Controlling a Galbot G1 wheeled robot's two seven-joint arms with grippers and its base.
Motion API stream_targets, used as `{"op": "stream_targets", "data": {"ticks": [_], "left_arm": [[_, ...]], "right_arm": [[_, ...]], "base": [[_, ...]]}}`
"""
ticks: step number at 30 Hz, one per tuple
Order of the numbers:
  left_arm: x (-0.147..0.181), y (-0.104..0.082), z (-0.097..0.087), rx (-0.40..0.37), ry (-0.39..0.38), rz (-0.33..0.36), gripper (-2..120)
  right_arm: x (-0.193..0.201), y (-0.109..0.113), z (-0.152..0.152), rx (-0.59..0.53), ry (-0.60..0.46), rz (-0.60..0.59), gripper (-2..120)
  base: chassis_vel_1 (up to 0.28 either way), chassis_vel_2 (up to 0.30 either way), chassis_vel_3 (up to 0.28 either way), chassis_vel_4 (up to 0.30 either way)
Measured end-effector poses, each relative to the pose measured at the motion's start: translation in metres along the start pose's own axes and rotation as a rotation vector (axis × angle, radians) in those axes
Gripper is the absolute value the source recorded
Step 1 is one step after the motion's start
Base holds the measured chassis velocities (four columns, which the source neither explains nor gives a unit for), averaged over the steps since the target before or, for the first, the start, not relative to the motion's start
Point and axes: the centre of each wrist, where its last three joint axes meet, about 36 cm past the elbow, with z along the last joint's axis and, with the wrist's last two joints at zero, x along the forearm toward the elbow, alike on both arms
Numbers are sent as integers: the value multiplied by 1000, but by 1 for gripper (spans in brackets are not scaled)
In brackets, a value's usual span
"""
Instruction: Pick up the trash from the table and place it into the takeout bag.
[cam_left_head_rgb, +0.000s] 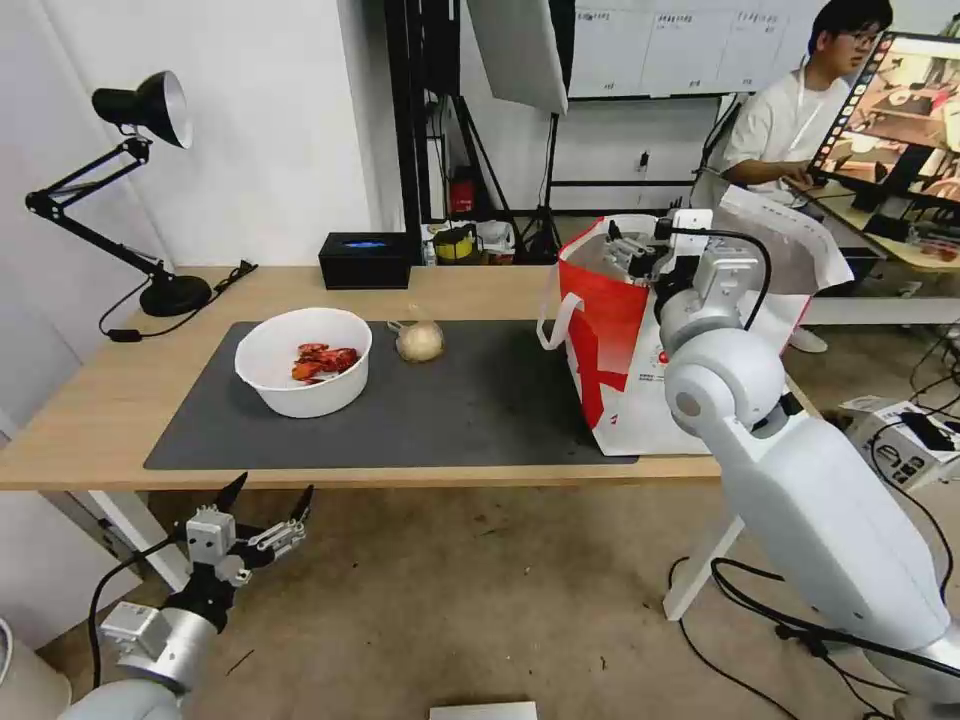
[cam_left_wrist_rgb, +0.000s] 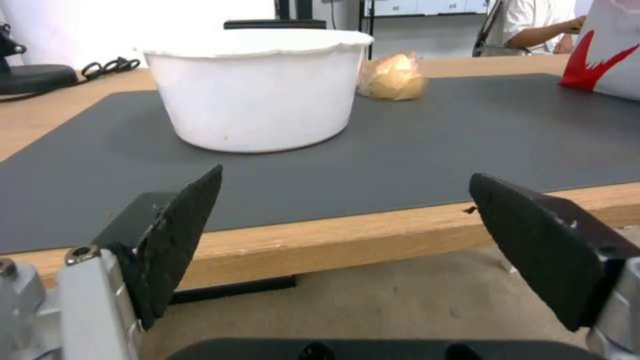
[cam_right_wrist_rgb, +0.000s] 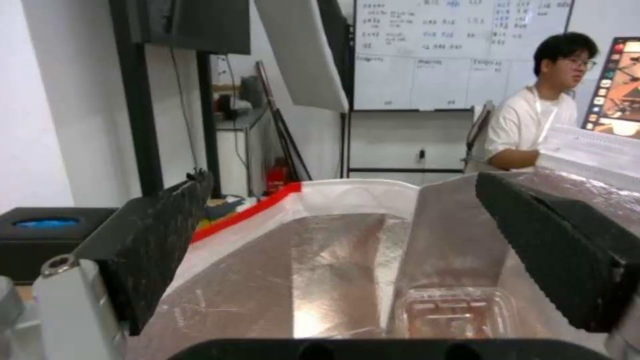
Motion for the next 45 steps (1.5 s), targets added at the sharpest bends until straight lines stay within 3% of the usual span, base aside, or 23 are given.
{"op": "stream_targets", "data": {"ticks": [10, 17, 25, 35, 45], "left_arm": [[0, 0, 0, 1, -1, 0, 100], [0, 2, -1, -1, -3, -9, 100], [2, 4, -1, -2, -3, -19, 100], [4, 4, -2, -1, -6, -23, 100], [5, -2, 1, 12, -7, -24, 100]], "right_arm": [[5, 13, -9, -62, -18, -120, 100], [24, 32, -6, -115, -8, -338, 100], [50, 43, 9, -106, 44, -485, 100], [99, 34, 44, -65, 130, -551, 100], [147, 19, 70, -46, 149, -497, 100]], "base": [[0, 0, 0, 0], [0, 0, 0, 0], [0, 0, 0, 0], [0, 0, 0, 0], [0, 0, 0, 0]]}}
